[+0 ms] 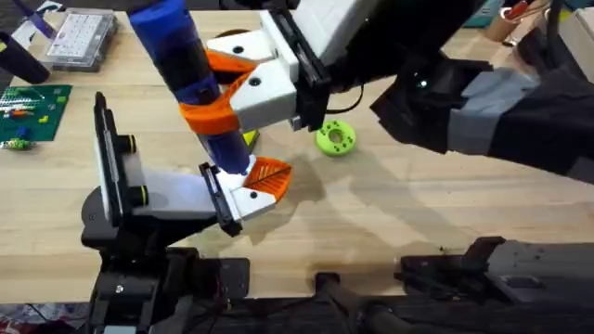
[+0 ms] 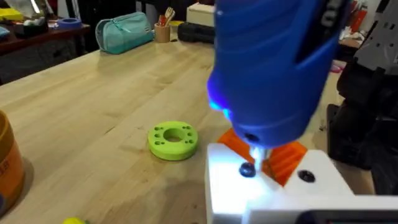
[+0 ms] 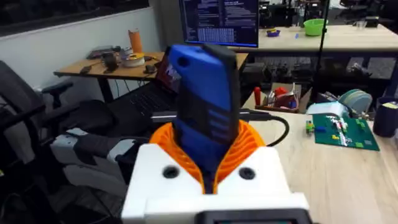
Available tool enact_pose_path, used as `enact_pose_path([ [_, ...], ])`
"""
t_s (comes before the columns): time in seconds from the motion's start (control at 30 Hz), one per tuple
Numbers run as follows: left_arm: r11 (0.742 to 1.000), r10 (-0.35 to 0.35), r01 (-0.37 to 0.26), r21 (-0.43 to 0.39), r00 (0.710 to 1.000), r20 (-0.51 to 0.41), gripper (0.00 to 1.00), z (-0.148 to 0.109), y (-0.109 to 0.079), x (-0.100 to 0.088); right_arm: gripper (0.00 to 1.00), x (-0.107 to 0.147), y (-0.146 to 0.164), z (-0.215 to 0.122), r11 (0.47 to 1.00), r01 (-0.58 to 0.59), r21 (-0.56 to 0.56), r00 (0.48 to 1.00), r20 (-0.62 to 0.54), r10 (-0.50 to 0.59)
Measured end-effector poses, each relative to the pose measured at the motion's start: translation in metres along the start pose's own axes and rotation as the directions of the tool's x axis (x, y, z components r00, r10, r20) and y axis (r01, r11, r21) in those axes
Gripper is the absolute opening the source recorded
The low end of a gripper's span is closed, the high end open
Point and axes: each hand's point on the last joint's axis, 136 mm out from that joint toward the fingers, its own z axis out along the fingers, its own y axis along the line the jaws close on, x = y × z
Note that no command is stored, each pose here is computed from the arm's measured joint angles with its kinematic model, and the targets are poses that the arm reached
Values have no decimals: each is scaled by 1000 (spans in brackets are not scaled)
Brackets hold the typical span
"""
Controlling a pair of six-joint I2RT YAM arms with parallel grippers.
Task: Pick up the gripper from the table and insert it into the empty holder that is missing its gripper. Then pick up a screw, insert it into the mounting hole, and use the screwdriver to tighten it. Finally, clean up the table by picking up the vegetable and placing it into the bucket.
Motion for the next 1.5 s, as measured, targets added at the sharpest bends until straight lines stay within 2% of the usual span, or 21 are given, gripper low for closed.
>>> enact_pose_path([
  [1.5, 1000, 0, 0, 0, 1000, 0, 17, 0, 0, 0, 49, 1, -4, -5, 1000, 11, 14, 1000, -1, -11],
])
